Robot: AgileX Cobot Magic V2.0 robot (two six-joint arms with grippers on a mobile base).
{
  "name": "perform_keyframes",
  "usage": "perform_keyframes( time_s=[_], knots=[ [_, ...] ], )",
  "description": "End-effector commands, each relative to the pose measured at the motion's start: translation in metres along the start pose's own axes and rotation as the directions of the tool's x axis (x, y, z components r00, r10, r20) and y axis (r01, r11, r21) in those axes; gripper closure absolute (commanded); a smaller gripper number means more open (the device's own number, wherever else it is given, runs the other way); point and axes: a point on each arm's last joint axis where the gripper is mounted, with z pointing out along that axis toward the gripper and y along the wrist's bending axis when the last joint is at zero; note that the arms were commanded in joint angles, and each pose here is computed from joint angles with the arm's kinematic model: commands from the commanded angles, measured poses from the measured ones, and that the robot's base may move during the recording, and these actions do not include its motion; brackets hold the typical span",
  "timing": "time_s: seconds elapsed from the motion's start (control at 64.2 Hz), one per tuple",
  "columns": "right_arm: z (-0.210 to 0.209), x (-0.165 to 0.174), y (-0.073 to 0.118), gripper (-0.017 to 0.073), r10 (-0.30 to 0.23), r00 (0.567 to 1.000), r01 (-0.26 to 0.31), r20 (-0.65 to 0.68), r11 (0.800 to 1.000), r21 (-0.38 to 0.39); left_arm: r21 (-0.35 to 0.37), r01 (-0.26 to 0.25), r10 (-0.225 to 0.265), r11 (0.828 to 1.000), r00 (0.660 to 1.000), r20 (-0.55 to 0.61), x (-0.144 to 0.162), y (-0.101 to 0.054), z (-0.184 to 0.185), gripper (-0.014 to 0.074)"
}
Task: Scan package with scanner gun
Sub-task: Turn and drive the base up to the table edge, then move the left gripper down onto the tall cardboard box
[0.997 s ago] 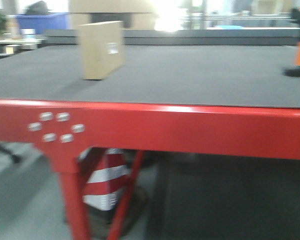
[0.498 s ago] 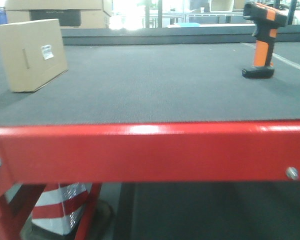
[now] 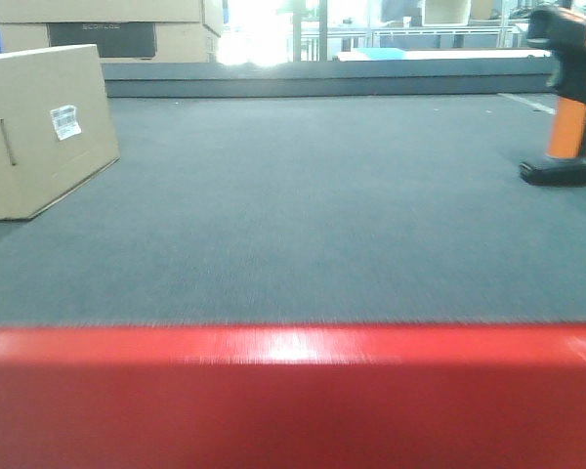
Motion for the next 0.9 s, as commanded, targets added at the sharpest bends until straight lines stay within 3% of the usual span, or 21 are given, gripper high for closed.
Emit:
perform_keyframes(
  time_s=[0.0, 0.888],
  knots=[
    [-0.0003, -0.0021, -0.0002, 0.0728, 0.0, 1.0, 0.0, 0.023, 1.0, 0.004, -0.003, -0.001, 0.001, 1.0, 1.0, 0.026, -0.0032, 0.0002, -0.0004, 0.0704],
    [-0.0003, -0.0021, -0.0002, 0.0728, 0.0, 1.0, 0.0, 0.023, 1.0, 0.004, -0.003, -0.001, 0.001, 1.0, 1.0, 0.026, -0.0032, 0.0002, -0.0004, 0.0704]
  ],
)
